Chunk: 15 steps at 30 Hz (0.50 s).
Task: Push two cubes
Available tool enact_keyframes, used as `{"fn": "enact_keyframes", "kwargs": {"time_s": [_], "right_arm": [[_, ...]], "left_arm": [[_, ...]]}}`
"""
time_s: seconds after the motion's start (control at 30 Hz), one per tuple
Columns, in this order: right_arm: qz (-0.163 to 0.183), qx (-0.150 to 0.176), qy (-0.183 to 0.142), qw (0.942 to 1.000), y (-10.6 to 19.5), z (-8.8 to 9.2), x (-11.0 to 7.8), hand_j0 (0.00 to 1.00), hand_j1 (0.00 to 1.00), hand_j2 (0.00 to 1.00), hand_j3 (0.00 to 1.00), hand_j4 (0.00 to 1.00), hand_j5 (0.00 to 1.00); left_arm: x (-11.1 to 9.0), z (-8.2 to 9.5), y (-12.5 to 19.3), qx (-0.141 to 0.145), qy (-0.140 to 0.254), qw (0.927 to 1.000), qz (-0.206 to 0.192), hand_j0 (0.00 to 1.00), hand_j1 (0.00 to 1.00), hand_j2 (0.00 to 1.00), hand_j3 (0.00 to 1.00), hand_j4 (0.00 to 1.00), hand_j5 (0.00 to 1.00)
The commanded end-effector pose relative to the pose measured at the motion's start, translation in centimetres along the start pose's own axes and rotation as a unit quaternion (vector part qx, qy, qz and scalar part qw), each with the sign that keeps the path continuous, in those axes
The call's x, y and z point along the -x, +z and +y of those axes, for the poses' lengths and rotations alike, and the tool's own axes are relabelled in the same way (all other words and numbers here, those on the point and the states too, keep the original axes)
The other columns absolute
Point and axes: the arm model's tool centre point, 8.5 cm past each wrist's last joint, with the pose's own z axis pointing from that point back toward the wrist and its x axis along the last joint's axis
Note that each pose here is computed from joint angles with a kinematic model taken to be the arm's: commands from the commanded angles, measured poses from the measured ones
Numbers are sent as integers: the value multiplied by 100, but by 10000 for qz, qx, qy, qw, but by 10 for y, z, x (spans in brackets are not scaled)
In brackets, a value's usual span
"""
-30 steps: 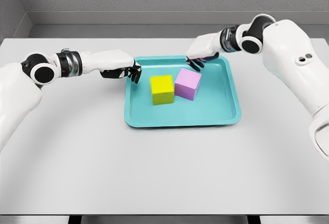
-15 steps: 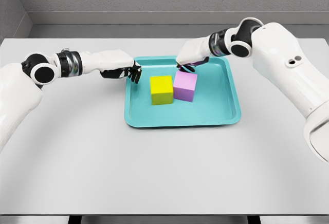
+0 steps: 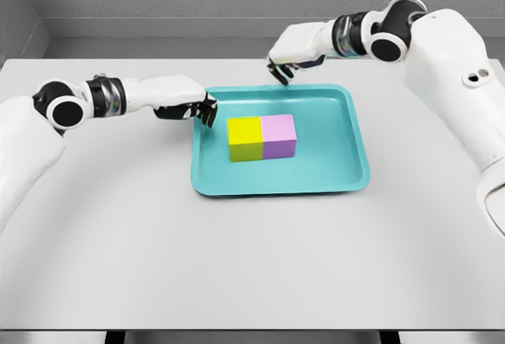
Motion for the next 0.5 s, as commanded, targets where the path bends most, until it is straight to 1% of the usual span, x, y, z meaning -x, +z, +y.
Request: {"fn": "enact_keyframes", "kwargs": {"time_s": [0.0,0.03,0.07,0.1,0.13,0.17,0.2,0.23,0.27,0.3,0.37,0.4,0.47], "right_arm": [[740,922,-758,9901,79,-6,66,100,100,100,100,100,100],[1014,965,-1110,9839,108,25,87,100,100,100,100,100,100],[1333,1304,-1861,9647,150,72,111,100,100,100,100,100,100],[1584,1476,-2110,9532,177,91,123,100,100,100,100,100,100],[1636,1399,-2280,9496,180,113,121,100,100,100,100,100,100],[1596,1325,-2400,9484,175,127,117,100,100,100,100,100,100],[1521,1450,-2536,9442,176,129,116,100,100,100,100,100,100],[1497,1617,-2661,9384,187,131,118,100,100,100,100,100,100],[1498,1634,-2671,9378,190,132,119,100,100,100,100,100,100],[1479,1563,-2682,9390,187,137,117,100,100,100,100,100,100],[1279,1184,-2539,9514,164,140,105,100,100,100,100,100,100],[1208,1052,-2500,9549,156,142,101,100,100,100,100,100,100],[1173,965,-2483,9567,152,145,98,100,100,100,100,100,100]], "left_arm": [[15,5,26,-190,215,9995,135,43,43,43,43,43,43],[31,9,59,-410,485,9976,265,61,61,61,61,61,61],[51,14,106,-685,798,9933,485,100,100,100,100,100,100],[58,11,123,-646,796,9925,660,100,100,100,100,100,100],[63,11,133,-630,789,9919,770,100,100,100,100,100,100],[67,9,139,-623,821,9910,851,100,100,100,100,100,100],[69,7,138,-623,872,9904,872,100,100,100,100,100,100],[69,6,137,-628,883,9903,867,100,100,100,100,100,100],[69,6,137,-621,883,9904,866,100,100,100,100,100,100],[69,5,137,-611,885,9904,870,100,100,100,100,100,100],[69,5,137,-616,889,9904,866,100,100,100,100,100,100],[69,5,136,-612,886,9904,862,100,100,100,100,100,100],[69,4,136,-600,892,9905,862,100,100,100,100,100,100]]}}
